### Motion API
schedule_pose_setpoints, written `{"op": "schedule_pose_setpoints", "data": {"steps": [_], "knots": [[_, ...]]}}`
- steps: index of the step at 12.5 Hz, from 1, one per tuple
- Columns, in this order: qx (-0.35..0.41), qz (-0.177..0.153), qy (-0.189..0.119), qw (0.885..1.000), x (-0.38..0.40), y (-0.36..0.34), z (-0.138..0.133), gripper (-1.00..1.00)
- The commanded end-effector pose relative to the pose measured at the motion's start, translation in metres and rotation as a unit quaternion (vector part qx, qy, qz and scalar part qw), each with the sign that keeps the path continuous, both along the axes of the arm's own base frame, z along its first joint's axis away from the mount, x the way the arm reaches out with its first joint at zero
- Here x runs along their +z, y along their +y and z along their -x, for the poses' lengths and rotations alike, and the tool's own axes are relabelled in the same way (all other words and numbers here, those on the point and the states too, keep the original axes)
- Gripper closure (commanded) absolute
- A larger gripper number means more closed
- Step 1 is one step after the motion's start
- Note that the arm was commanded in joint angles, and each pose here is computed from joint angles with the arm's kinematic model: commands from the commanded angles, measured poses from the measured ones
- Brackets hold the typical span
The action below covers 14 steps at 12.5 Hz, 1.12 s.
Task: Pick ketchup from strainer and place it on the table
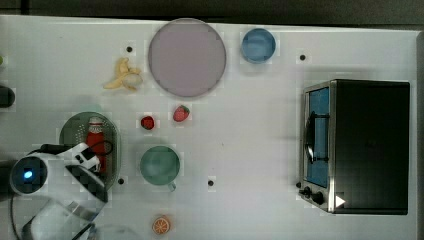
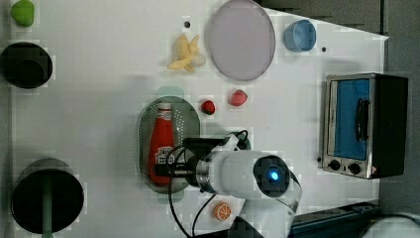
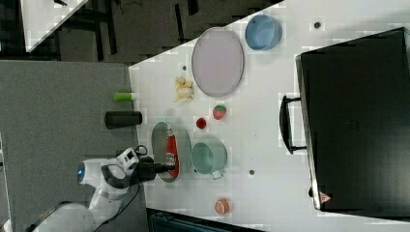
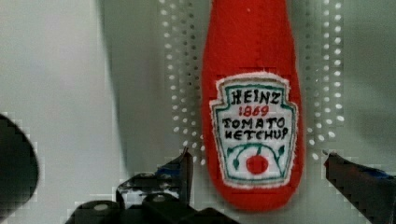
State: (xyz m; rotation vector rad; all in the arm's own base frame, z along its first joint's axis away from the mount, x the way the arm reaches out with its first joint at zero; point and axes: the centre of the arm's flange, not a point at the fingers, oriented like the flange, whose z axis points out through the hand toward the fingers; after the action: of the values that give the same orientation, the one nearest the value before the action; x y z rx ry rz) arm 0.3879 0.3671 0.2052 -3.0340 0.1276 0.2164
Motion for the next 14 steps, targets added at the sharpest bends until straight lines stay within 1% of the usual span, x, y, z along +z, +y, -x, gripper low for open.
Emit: {"op": "schedule_pose_setpoints", "data": {"steps": [1,3,5,6,8,9,12,14], "knots": [[-0.027,-0.011,-0.023,0.999,-0.002,0.002,-0.02,-1.0],[-0.025,-0.022,-0.027,0.999,-0.016,0.006,-0.027,-1.0],[-0.035,-0.019,-0.017,0.999,-0.03,0.009,-0.028,-1.0],[-0.037,-0.016,-0.013,0.999,-0.035,0.01,-0.027,-0.91],[-0.037,-0.011,-0.012,0.999,-0.041,0.01,-0.027,-0.43],[-0.036,-0.014,-0.014,0.999,-0.039,0.012,-0.027,-0.21],[-0.031,-0.006,-0.014,0.999,-0.035,0.012,-0.025,-0.19],[-0.027,-0.013,-0.027,0.999,-0.019,0.018,-0.025,-0.19]]}}
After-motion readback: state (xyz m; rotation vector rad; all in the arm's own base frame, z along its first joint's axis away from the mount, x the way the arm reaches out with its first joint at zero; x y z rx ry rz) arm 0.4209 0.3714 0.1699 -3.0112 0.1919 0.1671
